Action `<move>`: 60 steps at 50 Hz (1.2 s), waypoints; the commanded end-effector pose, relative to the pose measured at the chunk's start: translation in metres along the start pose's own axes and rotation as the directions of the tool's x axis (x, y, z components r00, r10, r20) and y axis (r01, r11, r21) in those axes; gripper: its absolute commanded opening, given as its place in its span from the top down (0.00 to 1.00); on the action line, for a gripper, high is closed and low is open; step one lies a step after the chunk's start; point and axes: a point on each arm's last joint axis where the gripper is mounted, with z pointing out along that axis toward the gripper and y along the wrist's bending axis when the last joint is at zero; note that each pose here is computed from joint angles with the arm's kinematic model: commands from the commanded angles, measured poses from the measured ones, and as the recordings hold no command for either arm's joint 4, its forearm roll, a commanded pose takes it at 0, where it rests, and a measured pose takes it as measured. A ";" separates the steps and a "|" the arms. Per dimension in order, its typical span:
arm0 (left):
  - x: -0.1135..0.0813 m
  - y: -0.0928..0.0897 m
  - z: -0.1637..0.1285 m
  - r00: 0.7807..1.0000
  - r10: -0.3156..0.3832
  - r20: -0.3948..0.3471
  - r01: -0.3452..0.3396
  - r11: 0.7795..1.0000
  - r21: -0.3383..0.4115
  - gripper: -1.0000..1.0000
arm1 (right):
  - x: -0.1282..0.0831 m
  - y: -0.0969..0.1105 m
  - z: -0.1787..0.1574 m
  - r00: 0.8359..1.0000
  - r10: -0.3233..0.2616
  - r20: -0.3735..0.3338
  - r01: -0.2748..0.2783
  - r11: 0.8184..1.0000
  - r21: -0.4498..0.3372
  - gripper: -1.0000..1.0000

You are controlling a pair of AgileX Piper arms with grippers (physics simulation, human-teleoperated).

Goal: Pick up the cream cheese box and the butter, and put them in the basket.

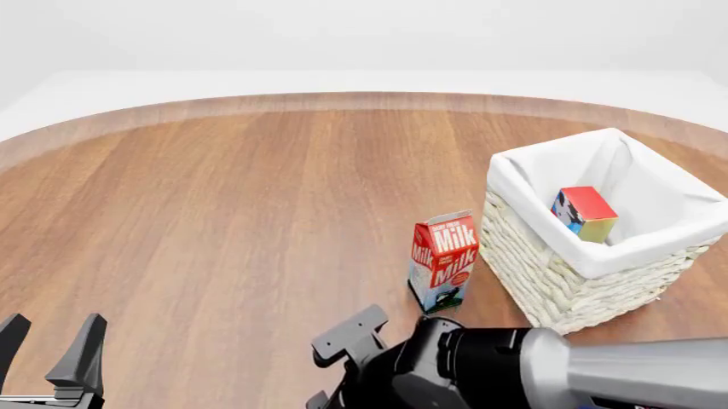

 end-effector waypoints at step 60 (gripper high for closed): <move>0.000 0.000 0.000 1.000 0.000 0.000 0.000 1.000 0.000 0.00 | 0.032 -0.004 0.015 0.999 0.046 0.010 -0.045 0.999 -0.022 0.00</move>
